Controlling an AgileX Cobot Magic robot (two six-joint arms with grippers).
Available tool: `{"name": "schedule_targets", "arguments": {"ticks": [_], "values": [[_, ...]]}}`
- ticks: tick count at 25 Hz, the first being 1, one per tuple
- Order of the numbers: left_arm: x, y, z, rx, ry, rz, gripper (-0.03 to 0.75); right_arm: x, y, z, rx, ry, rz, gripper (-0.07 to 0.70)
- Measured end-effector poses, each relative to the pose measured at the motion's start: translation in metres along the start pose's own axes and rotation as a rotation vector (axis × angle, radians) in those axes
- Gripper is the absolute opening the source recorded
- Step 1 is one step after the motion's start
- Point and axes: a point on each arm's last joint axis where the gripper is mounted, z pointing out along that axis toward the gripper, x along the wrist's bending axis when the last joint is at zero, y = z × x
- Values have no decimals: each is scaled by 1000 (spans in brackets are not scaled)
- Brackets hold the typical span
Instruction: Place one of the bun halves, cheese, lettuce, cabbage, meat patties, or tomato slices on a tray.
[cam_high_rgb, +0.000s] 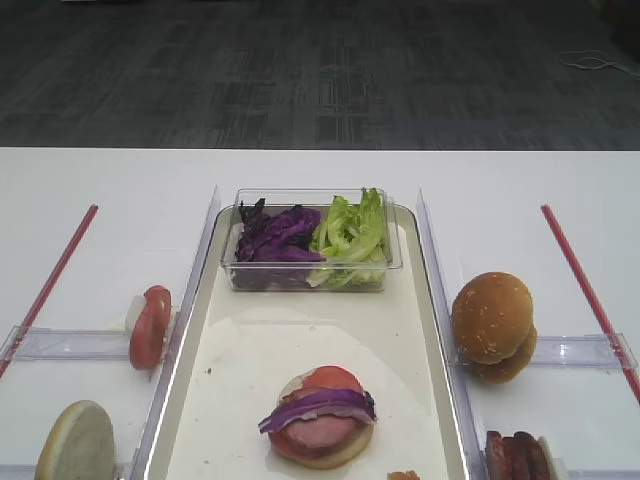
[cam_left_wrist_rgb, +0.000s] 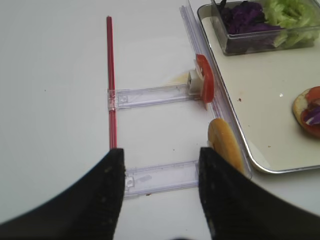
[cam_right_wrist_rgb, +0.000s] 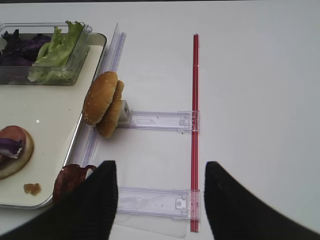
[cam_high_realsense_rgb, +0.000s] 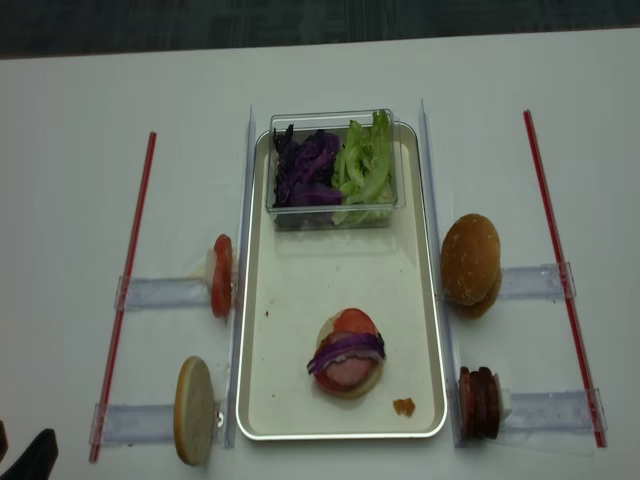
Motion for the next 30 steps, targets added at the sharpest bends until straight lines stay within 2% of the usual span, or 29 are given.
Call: {"name": "schedule_targets", "arguments": {"ticks": [30], "values": [[0, 0, 0, 0, 0, -2, 357, 0, 0, 0, 2, 0, 2, 401]]}}
